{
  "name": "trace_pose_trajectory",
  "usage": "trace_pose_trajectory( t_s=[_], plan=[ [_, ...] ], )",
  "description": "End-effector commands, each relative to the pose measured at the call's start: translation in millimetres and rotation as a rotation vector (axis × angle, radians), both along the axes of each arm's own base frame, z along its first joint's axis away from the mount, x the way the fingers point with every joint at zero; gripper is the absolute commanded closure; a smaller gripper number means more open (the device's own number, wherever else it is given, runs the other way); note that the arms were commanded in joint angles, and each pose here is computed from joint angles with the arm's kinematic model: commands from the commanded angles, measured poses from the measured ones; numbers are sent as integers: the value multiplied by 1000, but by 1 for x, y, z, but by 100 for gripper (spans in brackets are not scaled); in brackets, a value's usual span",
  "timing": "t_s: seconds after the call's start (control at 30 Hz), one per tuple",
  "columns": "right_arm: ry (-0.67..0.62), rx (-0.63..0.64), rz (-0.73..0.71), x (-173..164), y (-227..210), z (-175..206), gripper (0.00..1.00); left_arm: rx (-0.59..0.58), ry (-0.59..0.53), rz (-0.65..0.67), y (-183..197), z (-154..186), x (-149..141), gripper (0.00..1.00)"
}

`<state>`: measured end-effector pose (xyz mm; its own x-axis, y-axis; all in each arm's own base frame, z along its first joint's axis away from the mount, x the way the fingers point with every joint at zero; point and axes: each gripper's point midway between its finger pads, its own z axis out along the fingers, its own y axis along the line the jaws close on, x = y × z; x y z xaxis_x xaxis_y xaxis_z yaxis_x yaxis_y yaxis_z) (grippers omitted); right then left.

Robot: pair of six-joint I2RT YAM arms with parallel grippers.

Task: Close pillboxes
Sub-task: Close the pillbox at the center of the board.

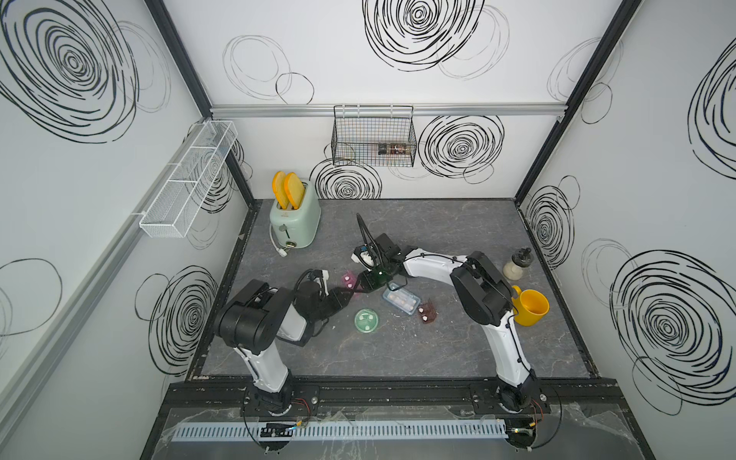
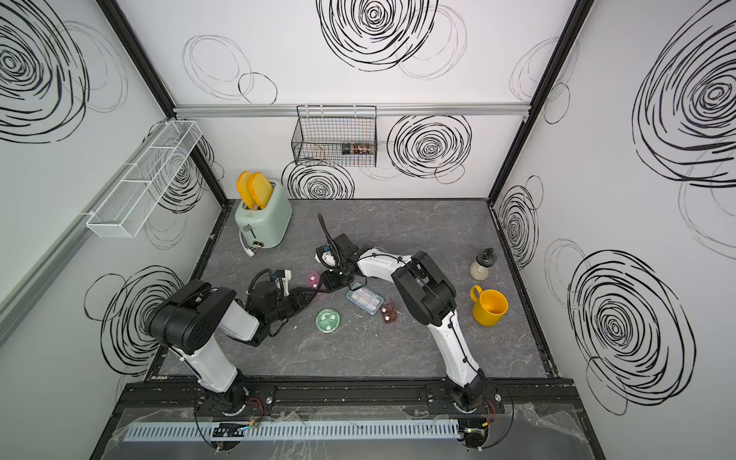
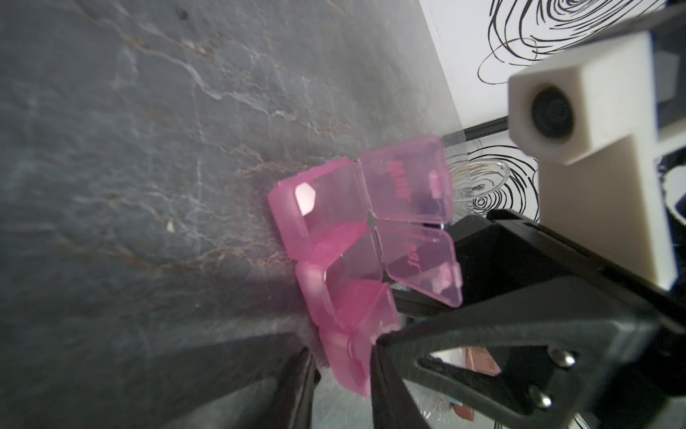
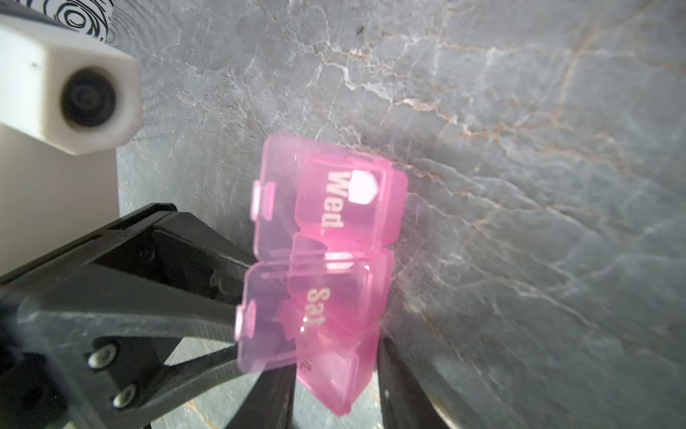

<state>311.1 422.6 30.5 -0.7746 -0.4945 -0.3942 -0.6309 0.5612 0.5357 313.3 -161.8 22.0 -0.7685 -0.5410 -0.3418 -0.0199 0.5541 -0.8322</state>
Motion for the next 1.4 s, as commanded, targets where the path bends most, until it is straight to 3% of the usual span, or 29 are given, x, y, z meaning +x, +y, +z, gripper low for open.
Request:
trace_pose_trajectory(
  t_s=[0.0, 0.37, 0.7, 0.9, 1.13, 1.37],
  plan=[
    [46, -59, -7, -5, -8, -28, 62, -12, -17, 0, -5, 4, 6, 71],
    [69, -67, -3, -10, -10, -38, 64, -11, -3, -8, -12, -1, 6, 76],
    [88, -62, 1, -11, -11, -41, 65, -19, -2, -13, -13, -2, 7, 74],
    [52, -6, -16, 1, -11, -10, 59, -59, -48, 3, -4, 23, 10, 61],
    [-6, 50, -7, 11, -12, 35, 56, -30, -118, 34, 18, 59, 24, 57],
    [-27, 92, -39, 28, -19, 48, 54, -3, -125, 116, 54, 57, 38, 54]
  ],
)
